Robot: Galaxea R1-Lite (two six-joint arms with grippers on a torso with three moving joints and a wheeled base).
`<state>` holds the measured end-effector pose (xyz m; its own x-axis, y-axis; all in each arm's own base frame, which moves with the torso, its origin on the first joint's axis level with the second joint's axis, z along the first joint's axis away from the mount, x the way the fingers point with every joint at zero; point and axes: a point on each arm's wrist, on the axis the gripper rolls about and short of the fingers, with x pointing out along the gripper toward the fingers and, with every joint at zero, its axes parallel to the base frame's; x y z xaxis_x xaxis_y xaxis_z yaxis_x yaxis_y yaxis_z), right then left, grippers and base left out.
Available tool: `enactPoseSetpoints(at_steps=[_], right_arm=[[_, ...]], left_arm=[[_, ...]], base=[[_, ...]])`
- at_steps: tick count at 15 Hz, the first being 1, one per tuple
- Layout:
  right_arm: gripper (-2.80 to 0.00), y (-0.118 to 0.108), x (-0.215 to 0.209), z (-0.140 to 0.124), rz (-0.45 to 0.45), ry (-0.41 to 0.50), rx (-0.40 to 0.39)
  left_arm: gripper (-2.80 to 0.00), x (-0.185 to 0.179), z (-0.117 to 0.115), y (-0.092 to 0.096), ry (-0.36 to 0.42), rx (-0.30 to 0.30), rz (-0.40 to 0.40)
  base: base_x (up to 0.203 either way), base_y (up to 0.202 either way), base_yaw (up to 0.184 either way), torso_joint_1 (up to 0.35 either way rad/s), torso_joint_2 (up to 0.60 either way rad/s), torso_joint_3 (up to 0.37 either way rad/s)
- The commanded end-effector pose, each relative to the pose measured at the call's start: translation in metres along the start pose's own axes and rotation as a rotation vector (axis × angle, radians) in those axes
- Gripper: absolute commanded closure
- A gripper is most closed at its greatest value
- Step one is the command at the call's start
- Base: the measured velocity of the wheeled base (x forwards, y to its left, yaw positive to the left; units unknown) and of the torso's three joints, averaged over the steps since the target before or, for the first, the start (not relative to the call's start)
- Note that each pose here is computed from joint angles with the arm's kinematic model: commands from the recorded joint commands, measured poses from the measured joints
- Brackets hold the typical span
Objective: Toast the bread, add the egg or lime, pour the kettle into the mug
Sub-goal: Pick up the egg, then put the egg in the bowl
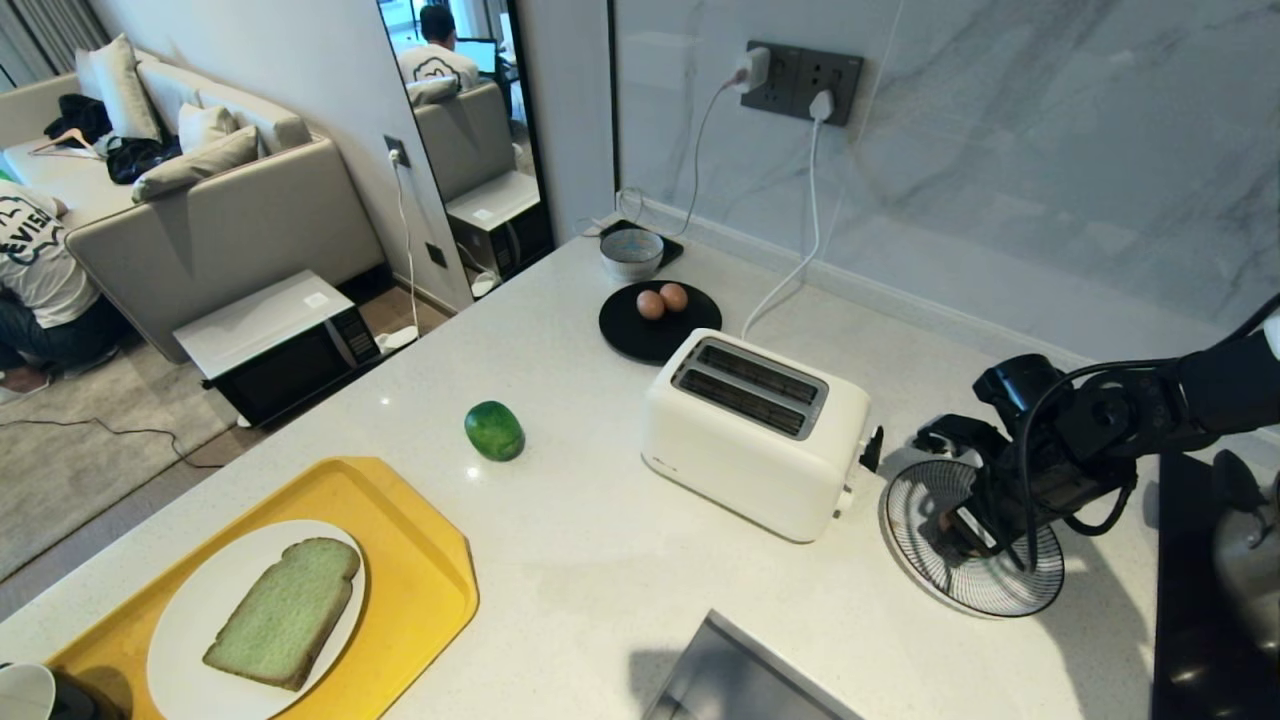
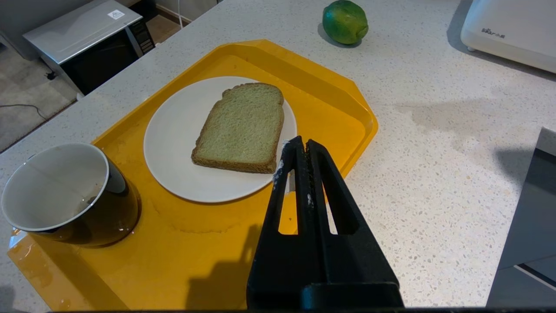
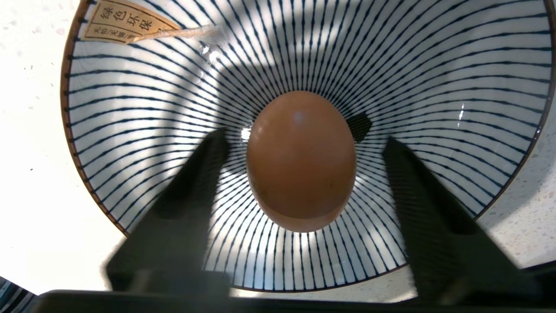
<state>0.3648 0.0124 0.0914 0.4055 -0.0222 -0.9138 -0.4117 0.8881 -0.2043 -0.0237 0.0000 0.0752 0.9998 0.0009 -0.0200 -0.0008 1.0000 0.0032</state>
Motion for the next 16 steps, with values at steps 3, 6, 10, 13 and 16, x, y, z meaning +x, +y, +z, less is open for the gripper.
enactPoseSetpoints(at_steps=[3,6,10,13,16], right_arm=[[0.0,0.001,0.002,-0.001,0.005,0.007,-0.005],[0.0,0.001,0.0,-0.001,0.004,0.004,-0.003],[0.0,-0.001,-0.018,-0.001,-0.009,-0.036,0.01],[0.0,-0.002,-0.046,-0.004,-0.033,-0.094,0.029],[0.0,-0.005,-0.08,-0.012,-0.071,-0.16,0.071]], left_arm=[[0.0,0.0,0.0,0.0,0.001,0.0,0.0],[0.0,0.0,0.0,0.0,0.001,0.0,0.001],[0.0,0.0,0.0,0.0,0.001,0.0,0.001],[0.0,0.0,0.0,0.0,0.001,0.0,0.0],[0.0,0.0,0.0,0.0,0.001,0.0,0.001]], base=[[0.0,0.0,0.0,0.0,0.0,0.0],[0.0,0.0,0.0,0.0,0.0,0.0],[0.0,0.0,0.0,0.0,0.0,0.0],[0.0,0.0,0.0,0.0,0.0,0.0],[0.0,0.0,0.0,0.0,0.0,0.0]])
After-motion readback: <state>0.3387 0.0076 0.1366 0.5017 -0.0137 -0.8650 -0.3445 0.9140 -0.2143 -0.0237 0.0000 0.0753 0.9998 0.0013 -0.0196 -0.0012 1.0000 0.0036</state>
